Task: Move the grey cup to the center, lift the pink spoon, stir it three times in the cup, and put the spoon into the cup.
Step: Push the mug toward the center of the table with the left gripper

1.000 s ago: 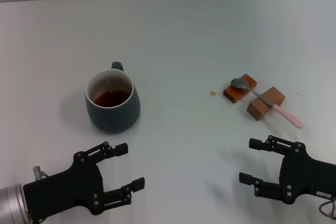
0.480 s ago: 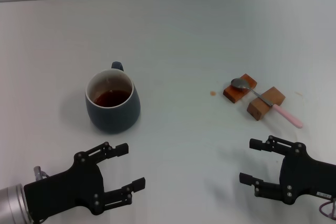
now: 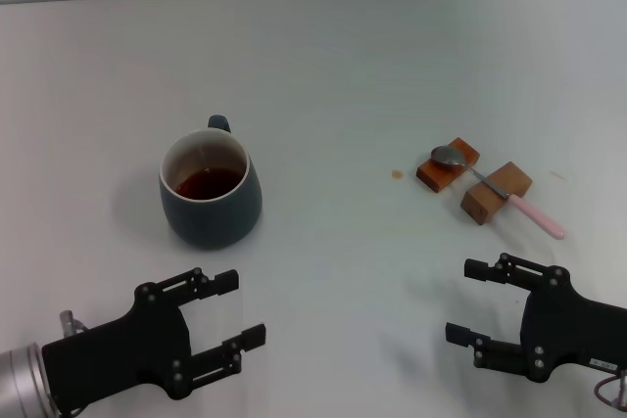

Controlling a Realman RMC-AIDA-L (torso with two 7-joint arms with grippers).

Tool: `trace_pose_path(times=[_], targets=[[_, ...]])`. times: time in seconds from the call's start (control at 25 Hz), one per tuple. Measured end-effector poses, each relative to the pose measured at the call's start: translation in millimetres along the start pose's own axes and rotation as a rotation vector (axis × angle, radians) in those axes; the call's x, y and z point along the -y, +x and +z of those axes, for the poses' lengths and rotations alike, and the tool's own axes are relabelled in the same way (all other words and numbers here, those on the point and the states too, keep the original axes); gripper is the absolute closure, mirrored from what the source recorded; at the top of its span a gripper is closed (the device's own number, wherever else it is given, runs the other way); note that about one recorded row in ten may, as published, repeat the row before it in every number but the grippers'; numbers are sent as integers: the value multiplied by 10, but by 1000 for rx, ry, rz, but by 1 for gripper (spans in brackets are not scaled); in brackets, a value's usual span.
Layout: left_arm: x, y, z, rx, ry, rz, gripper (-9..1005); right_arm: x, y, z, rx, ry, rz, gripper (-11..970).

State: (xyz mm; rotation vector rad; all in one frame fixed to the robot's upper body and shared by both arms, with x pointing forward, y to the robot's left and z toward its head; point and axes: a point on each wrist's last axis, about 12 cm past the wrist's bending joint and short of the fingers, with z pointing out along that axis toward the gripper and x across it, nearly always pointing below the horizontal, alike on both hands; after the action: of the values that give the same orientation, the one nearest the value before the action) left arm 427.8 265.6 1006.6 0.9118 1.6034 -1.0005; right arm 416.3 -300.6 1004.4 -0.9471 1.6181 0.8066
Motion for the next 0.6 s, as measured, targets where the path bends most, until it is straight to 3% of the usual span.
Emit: trace_pose_path(times=[0.2,0.6], targets=[[-5,6,-15,5,-19,-10,406,-2,-1,1,1,-1,0,203],[-19,-4,-2,4,-17,-6,618,6,-7,9,2,-2,0,203]])
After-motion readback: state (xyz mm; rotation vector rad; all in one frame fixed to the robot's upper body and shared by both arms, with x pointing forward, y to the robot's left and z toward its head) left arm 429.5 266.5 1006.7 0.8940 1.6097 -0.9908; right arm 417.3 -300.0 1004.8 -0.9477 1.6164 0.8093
